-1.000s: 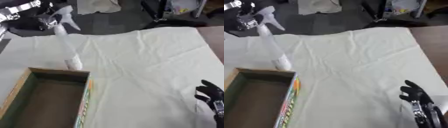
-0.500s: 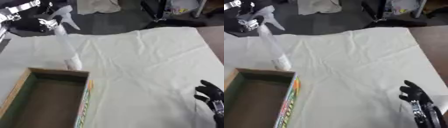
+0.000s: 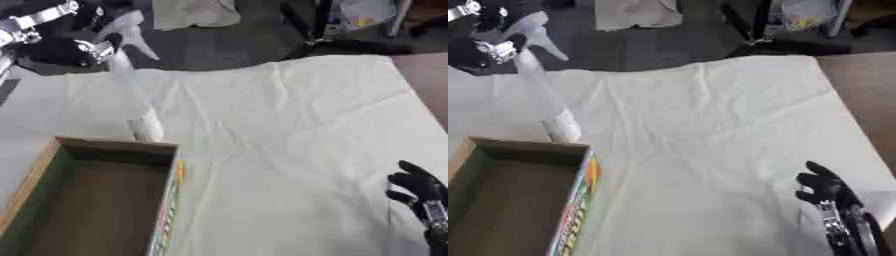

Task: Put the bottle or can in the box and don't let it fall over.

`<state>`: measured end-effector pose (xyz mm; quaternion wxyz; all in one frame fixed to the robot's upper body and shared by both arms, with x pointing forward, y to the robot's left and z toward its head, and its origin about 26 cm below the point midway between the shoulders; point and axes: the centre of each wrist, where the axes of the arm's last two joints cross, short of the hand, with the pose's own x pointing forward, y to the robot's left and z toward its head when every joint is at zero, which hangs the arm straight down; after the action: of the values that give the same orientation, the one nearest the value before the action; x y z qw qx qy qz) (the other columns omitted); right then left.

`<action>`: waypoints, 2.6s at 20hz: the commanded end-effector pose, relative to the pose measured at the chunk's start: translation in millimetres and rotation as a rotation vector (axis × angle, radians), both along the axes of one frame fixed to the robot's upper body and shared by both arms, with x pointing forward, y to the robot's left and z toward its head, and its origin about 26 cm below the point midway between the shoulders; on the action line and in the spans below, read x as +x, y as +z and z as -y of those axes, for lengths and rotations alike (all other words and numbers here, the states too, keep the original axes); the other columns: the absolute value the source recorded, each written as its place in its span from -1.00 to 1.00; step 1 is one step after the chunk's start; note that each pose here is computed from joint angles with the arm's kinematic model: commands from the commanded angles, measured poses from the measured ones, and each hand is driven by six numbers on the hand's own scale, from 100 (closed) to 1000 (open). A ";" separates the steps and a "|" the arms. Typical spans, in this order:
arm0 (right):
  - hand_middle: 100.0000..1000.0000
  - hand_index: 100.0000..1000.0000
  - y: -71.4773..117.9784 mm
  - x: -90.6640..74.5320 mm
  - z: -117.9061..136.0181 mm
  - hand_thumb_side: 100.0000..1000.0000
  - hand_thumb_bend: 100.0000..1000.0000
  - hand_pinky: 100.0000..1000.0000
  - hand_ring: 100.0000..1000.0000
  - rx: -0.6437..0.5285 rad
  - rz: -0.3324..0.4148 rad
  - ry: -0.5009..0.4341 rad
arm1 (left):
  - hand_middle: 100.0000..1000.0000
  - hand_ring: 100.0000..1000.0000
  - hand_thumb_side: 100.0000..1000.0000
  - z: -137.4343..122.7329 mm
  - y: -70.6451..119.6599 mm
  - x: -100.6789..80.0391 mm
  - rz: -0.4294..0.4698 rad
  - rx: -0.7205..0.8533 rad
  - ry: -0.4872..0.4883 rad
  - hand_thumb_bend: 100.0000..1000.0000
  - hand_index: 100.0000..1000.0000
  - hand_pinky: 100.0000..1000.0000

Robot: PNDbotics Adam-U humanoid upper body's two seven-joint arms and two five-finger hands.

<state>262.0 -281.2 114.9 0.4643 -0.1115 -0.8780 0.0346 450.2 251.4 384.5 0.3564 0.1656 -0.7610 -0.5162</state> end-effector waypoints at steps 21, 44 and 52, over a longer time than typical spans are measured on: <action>0.76 0.43 4.3 -0.1 -2.0 0.63 -1.00 0.50 0.66 0.012 -0.002 0.013 | -0.06 -0.06 -0.39 1.5 9.8 -3.6 0.045 -0.051 -0.013 -1.00 0.06 0.61; 0.76 0.43 5.1 1.0 -3.8 0.65 -1.00 0.50 0.64 0.031 -0.012 0.011 | -0.19 -0.19 -0.33 3.6 6.3 -1.4 0.053 -0.062 -0.017 -1.00 -0.13 0.50; 0.76 0.43 4.9 0.6 -2.5 0.65 -1.00 0.50 0.64 0.031 -0.009 0.009 | -0.28 -0.27 -0.55 3.8 7.3 -2.1 0.071 -0.077 -0.017 -1.00 -0.25 0.46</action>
<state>263.3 -276.6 115.1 0.4774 -0.0997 -0.8727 0.0245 453.2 244.1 378.7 0.3451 0.1528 -0.7865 -0.4889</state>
